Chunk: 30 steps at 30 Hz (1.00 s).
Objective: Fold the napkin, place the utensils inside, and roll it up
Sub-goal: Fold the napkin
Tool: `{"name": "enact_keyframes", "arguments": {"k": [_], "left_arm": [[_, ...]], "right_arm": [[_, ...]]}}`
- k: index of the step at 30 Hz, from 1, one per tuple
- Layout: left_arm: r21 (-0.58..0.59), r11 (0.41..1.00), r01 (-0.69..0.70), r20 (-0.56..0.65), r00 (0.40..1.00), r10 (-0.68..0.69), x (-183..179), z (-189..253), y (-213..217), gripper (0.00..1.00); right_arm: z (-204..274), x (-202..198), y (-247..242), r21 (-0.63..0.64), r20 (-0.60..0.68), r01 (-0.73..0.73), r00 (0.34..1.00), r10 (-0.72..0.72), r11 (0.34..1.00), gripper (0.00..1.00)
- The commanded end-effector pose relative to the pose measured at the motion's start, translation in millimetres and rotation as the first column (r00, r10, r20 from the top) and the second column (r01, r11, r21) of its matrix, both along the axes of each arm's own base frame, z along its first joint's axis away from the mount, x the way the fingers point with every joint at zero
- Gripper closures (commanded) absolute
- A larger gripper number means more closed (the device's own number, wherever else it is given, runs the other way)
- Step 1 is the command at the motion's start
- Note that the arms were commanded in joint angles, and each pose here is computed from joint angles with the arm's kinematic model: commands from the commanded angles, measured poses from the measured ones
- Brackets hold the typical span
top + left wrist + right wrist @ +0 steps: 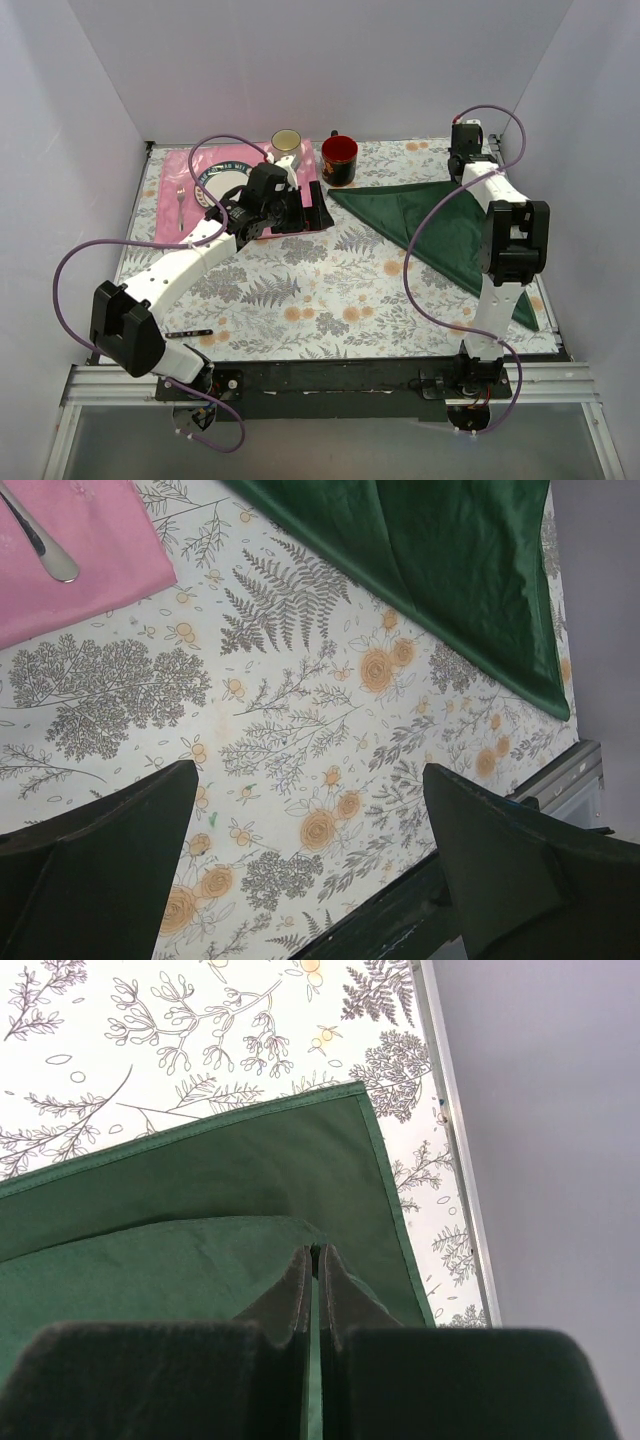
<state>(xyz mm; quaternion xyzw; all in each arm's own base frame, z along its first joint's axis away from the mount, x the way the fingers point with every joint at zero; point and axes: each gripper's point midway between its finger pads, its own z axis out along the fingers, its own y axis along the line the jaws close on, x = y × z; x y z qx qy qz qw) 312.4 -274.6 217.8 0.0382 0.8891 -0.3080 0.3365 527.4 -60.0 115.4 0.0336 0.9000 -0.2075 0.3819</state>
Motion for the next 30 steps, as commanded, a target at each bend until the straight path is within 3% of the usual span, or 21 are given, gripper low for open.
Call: {"name": "enact_keyframes", "arguments": {"k": [1, 30], "left_arm": [[-0.015, 1.000, -0.006, 0.039, 0.999, 0.007, 5.1, 19.3, 1.0, 0.03], [-0.009, 1.000, 0.013, 0.053, 0.999, -0.013, 9.2, 22.1, -0.4, 0.02]], "right_arm": [[23.0, 23.3, -9.6, 0.004, 0.088, 0.001, 0.996, -0.002, 1.000, 0.99], [-6.3, 56.8, -27.6, 0.056, 0.072, 0.008, 0.997, -0.012, 0.998, 0.99]]}}
